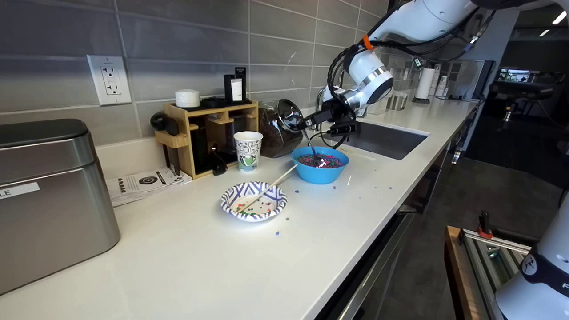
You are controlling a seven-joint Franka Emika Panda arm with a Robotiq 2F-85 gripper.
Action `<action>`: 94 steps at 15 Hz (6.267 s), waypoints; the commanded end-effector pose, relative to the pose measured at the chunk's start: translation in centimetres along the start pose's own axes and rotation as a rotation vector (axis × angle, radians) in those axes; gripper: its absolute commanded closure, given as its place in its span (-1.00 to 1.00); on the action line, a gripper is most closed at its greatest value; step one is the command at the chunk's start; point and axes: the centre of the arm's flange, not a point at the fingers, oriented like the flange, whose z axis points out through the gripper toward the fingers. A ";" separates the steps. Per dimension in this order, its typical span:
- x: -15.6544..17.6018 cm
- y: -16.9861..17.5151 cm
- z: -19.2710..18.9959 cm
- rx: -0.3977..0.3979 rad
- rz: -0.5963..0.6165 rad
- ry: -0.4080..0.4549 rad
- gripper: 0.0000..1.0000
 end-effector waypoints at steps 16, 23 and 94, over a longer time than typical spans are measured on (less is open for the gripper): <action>0.0 -0.1 0.0 0.011 -0.014 0.022 0.99; 0.1 -0.1 0.0 0.012 -0.015 0.020 1.00; -2.6 -0.8 -3.4 -0.136 -0.028 0.208 1.00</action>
